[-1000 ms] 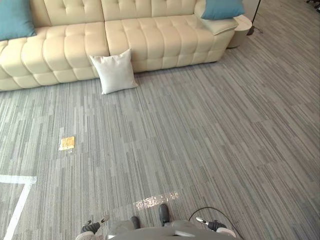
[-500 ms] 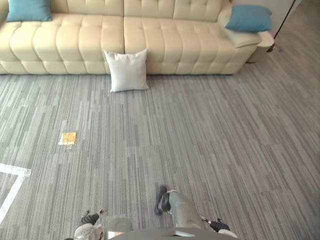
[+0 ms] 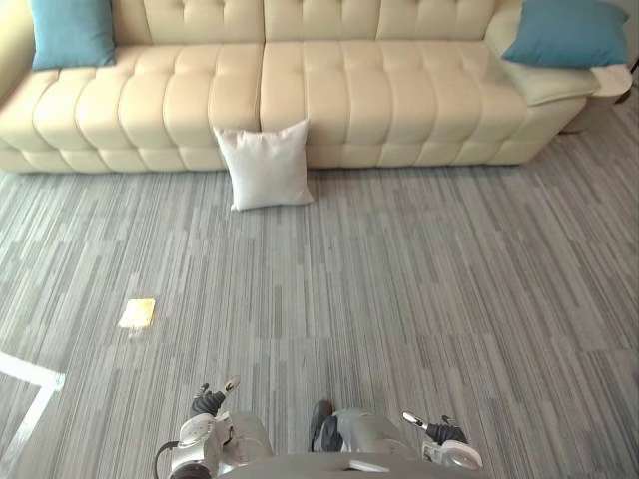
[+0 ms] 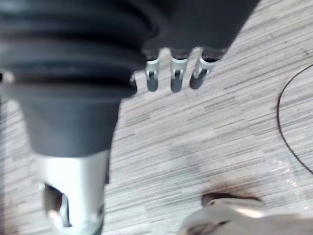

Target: Pick up cushions and gather them together orderly.

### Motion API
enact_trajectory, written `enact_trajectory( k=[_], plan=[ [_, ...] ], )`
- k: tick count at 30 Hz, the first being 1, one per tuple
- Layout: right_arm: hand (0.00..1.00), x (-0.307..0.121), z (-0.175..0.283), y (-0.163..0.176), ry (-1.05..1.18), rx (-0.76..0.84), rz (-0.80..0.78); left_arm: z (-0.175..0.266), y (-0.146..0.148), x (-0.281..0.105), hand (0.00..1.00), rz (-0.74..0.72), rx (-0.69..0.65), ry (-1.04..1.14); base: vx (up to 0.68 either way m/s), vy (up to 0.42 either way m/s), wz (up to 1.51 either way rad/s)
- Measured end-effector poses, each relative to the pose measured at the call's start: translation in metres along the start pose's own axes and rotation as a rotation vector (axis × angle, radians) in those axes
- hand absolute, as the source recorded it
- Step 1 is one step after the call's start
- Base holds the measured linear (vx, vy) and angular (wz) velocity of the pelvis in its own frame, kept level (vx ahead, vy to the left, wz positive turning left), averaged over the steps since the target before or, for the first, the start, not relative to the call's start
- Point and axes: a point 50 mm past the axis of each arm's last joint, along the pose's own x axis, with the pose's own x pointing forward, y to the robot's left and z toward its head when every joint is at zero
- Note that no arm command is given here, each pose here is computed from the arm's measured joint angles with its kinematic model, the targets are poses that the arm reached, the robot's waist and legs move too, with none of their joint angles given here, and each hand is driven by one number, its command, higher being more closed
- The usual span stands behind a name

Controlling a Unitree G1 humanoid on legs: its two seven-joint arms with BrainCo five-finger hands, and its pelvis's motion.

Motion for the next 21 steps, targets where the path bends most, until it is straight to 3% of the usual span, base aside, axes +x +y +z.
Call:
enact_trajectory(
  k=[7, 14, 21],
  plan=[
    [0.00, -0.002, 0.009, 0.032, -0.020, 0.004, 0.083, 0.009, 0.000, 0.000, 0.00, 0.002, -0.011, -0.049, 0.30, 0.130, -0.11],
    [0.00, -0.013, 0.004, 0.070, -0.009, 0.020, 0.183, 0.017, 0.015, 0.003, 0.00, 0.038, -0.028, -0.069, 0.51, 0.327, -0.43],
    [0.00, -0.014, 0.016, 0.069, -0.070, 0.028, 0.184, 0.003, 0.018, 0.004, 0.00, 0.044, 0.041, 0.004, 0.52, 0.194, 0.17]
  ],
)
